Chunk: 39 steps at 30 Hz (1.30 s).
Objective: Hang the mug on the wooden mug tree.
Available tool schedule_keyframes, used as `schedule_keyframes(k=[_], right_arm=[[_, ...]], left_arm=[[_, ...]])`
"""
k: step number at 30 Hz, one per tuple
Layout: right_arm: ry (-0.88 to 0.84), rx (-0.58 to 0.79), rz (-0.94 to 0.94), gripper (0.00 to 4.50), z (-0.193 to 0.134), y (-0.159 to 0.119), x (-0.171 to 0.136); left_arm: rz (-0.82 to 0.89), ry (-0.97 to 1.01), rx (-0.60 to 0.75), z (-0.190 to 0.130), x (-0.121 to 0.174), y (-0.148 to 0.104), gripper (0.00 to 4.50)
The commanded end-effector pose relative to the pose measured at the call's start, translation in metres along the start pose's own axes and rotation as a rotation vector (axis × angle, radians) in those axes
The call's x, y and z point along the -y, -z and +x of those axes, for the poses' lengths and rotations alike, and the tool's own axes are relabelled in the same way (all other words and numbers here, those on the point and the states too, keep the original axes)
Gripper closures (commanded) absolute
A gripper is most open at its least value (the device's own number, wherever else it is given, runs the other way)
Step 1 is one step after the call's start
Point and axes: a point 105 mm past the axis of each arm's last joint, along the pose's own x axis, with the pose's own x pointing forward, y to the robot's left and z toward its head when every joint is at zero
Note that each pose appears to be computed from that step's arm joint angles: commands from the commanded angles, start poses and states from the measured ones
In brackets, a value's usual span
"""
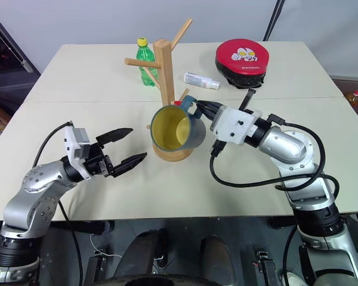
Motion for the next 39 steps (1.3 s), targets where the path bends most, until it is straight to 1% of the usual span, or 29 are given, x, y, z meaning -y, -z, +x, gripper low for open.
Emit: schedule_keyframes(k=[1, 9, 12, 17, 21, 23, 26, 27, 29, 30, 32, 35, 39], right_arm=[[0.006, 0.013, -0.010, 4.48, 0.004, -0.005, 0.006], [-0.015, -0.011, -0.005, 4.48, 0.013, 0.001, 0.007], [-0.012, -0.010, -0.005, 3.54, 0.013, 0.000, 0.008], [0.017, -0.011, -0.040, 0.99, 0.010, -0.003, 0.017], [0.061, -0.040, -0.016, 0.99, -0.008, 0.003, 0.027], [0.118, -0.064, 0.079, 0.99, -0.027, 0.014, 0.031], [0.214, -0.066, 0.227, 0.99, -0.046, 0.028, 0.034], [0.270, -0.081, 0.334, 0.99, -0.056, 0.043, 0.029], [0.349, -0.111, 0.487, 0.99, -0.071, 0.065, 0.018], [0.373, -0.122, 0.535, 0.99, -0.076, 0.072, 0.013], [0.434, -0.144, 0.631, 0.99, -0.083, 0.088, -0.001], [0.498, -0.181, 0.718, 0.99, -0.094, 0.107, -0.023], [0.503, -0.191, 0.739, 0.99, -0.096, 0.114, -0.034]], left_arm=[[0.038, 0.010, 0.048, -0.001, 0.002, -0.021, 0.00], [0.042, 0.020, 0.063, 0.002, 0.004, -0.029, 0.00], [0.042, 0.022, 0.064, 0.002, 0.005, -0.029, 0.00], [0.044, 0.022, 0.065, 0.004, 0.004, -0.029, 0.00], [0.036, 0.000, 0.058, 0.004, 0.000, -0.027, 0.00], [0.011, -0.064, 0.047, 0.002, -0.010, -0.022, 0.00], [0.000, -0.158, 0.037, -0.002, -0.022, -0.014, 0.00], [-0.014, -0.223, 0.027, -0.006, -0.031, -0.008, 0.00], [-0.038, -0.319, 0.017, -0.013, -0.043, 0.001, 0.00], [-0.045, -0.350, 0.017, -0.015, -0.046, 0.003, 0.00], [-0.052, -0.511, 0.010, -0.028, -0.063, 0.015, 0.00], [-0.053, -0.661, -0.059, -0.047, -0.074, 0.039, 0.00], [-0.055, -0.734, -0.074, -0.059, -0.077, 0.049, 0.00]])
